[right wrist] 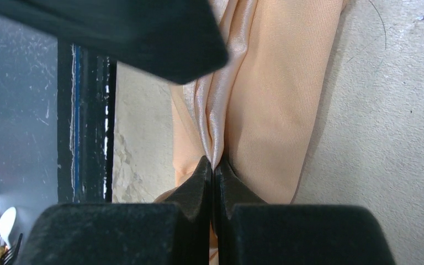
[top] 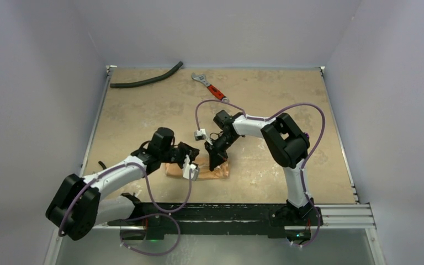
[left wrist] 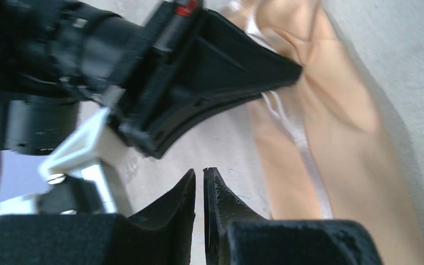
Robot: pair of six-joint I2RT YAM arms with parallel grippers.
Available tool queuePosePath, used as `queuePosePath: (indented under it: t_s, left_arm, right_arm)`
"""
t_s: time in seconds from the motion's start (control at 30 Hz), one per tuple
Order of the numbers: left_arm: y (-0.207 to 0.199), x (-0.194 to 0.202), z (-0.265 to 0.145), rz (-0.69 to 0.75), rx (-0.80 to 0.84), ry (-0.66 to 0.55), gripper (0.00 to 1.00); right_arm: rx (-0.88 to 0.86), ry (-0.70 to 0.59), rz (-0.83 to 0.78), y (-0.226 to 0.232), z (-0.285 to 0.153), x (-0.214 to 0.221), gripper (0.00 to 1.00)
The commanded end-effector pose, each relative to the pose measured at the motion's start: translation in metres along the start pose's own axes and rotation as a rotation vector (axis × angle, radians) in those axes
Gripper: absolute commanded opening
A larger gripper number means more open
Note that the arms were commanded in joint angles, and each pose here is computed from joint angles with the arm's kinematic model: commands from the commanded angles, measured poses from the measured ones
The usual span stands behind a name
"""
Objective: Fold the napkin into a case and place the utensils inside
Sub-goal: Fold the 2/3-rectangle-folded napkin at the center of the board.
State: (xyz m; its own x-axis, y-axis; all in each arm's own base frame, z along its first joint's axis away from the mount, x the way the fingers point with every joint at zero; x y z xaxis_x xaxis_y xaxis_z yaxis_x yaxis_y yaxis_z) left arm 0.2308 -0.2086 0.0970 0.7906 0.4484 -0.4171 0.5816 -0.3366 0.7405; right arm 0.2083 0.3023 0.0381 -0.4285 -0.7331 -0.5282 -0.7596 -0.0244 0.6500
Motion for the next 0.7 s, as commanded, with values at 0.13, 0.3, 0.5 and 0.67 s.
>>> queuePosePath:
  t_s: [0.13,0.3,0.5,0.67]
  left_arm:
    - [-0.011,-0.037,-0.011,-0.103,0.079,-0.134,0.13]
    - [-0.042,-0.047,-0.002,-0.053,0.204,-0.173,0.13]
    - [-0.073,-0.031,0.004,-0.014,0.368,-0.127,0.10]
    - [-0.080,-0.024,0.009,0.023,0.345,-0.111,0.09]
  right_arm:
    - [0.025,0.039,0.026,-0.007,0.004,0.015,0.00]
    - [0.028,0.041,0.031,-0.007,0.004,0.015,0.00]
    - [0.026,0.040,0.032,-0.007,0.004,0.015,0.00]
    - [0.019,0.040,0.032,-0.007,0.005,0.017,0.00]
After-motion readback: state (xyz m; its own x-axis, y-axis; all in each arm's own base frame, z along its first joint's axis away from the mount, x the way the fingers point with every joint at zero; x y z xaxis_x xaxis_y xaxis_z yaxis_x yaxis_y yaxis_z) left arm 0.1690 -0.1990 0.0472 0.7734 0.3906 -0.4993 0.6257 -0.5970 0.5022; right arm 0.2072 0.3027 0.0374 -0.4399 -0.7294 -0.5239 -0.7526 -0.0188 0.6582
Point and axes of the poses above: each gripper's point midway between its finger pads, its own z axis out along the fingers, its own y axis along the line the jaws close on, x = y × z, the point moved 3 cm from there along -z, back along the fingers, and after that the axes turned 5 degrees about z, right-handed, at the moved point
